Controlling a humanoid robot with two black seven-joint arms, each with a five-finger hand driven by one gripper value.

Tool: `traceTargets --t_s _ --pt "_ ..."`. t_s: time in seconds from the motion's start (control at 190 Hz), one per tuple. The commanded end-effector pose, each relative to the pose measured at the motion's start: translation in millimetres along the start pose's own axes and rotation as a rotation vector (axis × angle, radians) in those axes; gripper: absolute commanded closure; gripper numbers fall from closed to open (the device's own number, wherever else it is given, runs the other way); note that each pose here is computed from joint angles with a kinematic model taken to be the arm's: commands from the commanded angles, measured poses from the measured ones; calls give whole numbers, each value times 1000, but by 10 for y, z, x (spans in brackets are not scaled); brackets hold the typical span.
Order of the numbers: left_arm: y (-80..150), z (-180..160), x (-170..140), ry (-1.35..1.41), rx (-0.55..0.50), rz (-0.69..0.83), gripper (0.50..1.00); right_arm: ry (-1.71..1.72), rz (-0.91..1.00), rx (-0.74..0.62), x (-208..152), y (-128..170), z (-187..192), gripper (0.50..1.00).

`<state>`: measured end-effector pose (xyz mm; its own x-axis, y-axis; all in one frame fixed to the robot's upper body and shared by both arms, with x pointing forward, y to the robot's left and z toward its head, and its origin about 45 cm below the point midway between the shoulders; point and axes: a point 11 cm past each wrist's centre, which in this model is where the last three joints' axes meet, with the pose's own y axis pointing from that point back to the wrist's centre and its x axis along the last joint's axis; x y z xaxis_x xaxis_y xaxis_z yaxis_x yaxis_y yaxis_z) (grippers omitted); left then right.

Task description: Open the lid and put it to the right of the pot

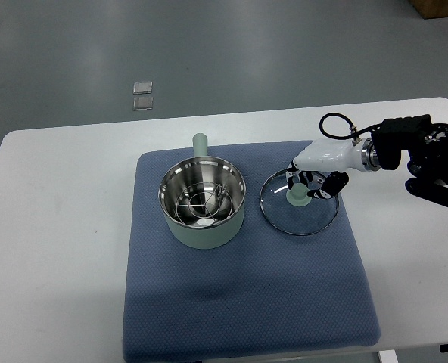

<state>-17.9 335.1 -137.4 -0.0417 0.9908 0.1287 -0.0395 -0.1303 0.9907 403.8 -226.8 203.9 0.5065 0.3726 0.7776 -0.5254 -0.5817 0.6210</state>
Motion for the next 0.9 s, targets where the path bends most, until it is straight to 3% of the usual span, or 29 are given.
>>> traceTargets --t_s 0.0,0.047,0.053,0.058,0.063,0.084,0.163,0.374,0.38,0.49,0.569,0.722,0.854,0.896 --pt "0 1 0 1 0 0 500 -2 1 7 -12 -18 -22 818" --pt "0 1 0 1 0 0 500 -2 1 7 -12 -18 -22 818" --pt "0 1 0 -1 0 0 500 -1 2 8 -5 -17 -23 708" --pt "0 1 0 -1 0 0 500 -1 2 8 -4 -17 -23 707" --pt "0 1 0 1 0 0 500 -2 2 10 -3 -22 -29 669" --pt "0 -8 0 0 1 0 500 -2 2 10 -3 -22 -29 607" --pt "0 1 0 -1 0 0 500 -4 11 8 31 -13 -21 573" --pt "0 1 0 -1 0 0 500 -16 45 -6 150 57 45 572" --pt "0 1 0 1 0 0 500 -24 89 -17 306 119 93 572" --pt "0 1 0 1 0 0 500 -52 142 -37 454 240 191 572" --pt "0 -8 0 0 1 0 500 -236 294 -20 764 400 275 572" --pt "0 1 0 -1 0 0 500 -665 542 18 928 572 544 572" --pt "0 1 0 -1 0 0 500 -1110 727 86 841 617 719 572" --pt "0 1 0 -1 0 0 500 -1111 727 86 841 617 719 572"
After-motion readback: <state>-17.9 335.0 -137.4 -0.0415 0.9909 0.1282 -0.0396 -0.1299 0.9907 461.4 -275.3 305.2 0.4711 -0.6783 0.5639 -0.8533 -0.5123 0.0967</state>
